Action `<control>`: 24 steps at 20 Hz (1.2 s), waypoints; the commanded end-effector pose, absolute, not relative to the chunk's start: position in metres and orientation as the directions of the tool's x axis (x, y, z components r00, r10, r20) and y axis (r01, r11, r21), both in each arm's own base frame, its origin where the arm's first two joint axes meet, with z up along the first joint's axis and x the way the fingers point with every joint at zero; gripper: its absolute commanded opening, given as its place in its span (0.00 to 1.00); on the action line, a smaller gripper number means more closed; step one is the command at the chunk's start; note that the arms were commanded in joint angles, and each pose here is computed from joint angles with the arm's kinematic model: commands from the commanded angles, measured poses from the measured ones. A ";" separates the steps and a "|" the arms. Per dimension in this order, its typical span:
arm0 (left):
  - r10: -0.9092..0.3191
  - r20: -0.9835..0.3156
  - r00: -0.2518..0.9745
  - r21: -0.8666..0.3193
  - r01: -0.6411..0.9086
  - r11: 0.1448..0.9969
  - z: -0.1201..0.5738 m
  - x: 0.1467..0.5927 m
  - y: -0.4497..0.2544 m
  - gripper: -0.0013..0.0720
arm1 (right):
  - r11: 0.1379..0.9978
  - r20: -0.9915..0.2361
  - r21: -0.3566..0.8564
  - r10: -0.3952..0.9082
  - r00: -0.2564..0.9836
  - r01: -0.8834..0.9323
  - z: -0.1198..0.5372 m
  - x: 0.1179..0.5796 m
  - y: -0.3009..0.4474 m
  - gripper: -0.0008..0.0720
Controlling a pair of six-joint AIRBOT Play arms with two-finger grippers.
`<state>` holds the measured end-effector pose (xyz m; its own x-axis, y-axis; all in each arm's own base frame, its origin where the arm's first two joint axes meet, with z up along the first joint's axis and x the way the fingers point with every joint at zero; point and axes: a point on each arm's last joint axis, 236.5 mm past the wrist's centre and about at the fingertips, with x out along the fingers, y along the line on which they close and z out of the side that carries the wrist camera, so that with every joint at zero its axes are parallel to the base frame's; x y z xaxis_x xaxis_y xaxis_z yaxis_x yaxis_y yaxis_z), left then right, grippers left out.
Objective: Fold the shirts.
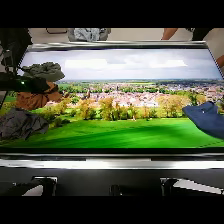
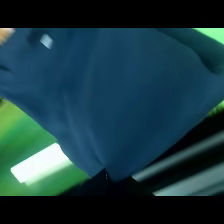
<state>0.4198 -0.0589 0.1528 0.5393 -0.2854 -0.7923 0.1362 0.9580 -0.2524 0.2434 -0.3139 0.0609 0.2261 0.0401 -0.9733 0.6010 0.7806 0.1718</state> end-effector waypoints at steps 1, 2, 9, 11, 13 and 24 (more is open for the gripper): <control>-0.313 -0.785 0.534 -0.281 0.143 0.949 0.154 0.419 -0.065 0.05 | 0.714 -0.989 0.111 0.148 0.006 0.691 0.007 0.183 -0.286 0.07; -0.319 -0.786 0.530 -0.287 0.144 0.947 0.154 0.418 -0.067 0.05 | 0.711 -0.986 0.109 0.168 -0.017 0.694 -0.006 0.174 -0.276 0.07; -0.321 -0.795 0.515 -0.288 0.146 0.946 0.152 0.414 -0.067 0.05 | 0.733 -0.977 0.038 0.171 -0.130 0.680 -0.041 0.135 -0.252 0.07; -0.321 -0.795 0.515 -0.288 0.146 0.946 0.152 0.414 -0.067 0.05 | 0.722 -0.975 0.053 0.186 -0.121 0.690 -0.044 0.137 -0.248 0.07; -0.321 -0.795 0.515 -0.288 0.146 0.947 0.152 0.414 -0.067 0.05 | 0.720 -0.973 0.064 0.200 -0.118 0.691 -0.048 0.137 -0.244 0.09; -0.275 -0.531 0.801 -0.172 0.216 0.961 0.283 0.458 -0.063 0.05 | 0.954 -0.418 0.130 -0.194 0.888 0.270 0.293 0.399 -0.300 0.61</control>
<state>0.4381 -0.0672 0.2307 0.6853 -0.3120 -0.6581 0.2063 0.9497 -0.2354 0.3023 -0.3446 0.1493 0.5263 -0.2526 -0.8119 0.5469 0.8317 0.0957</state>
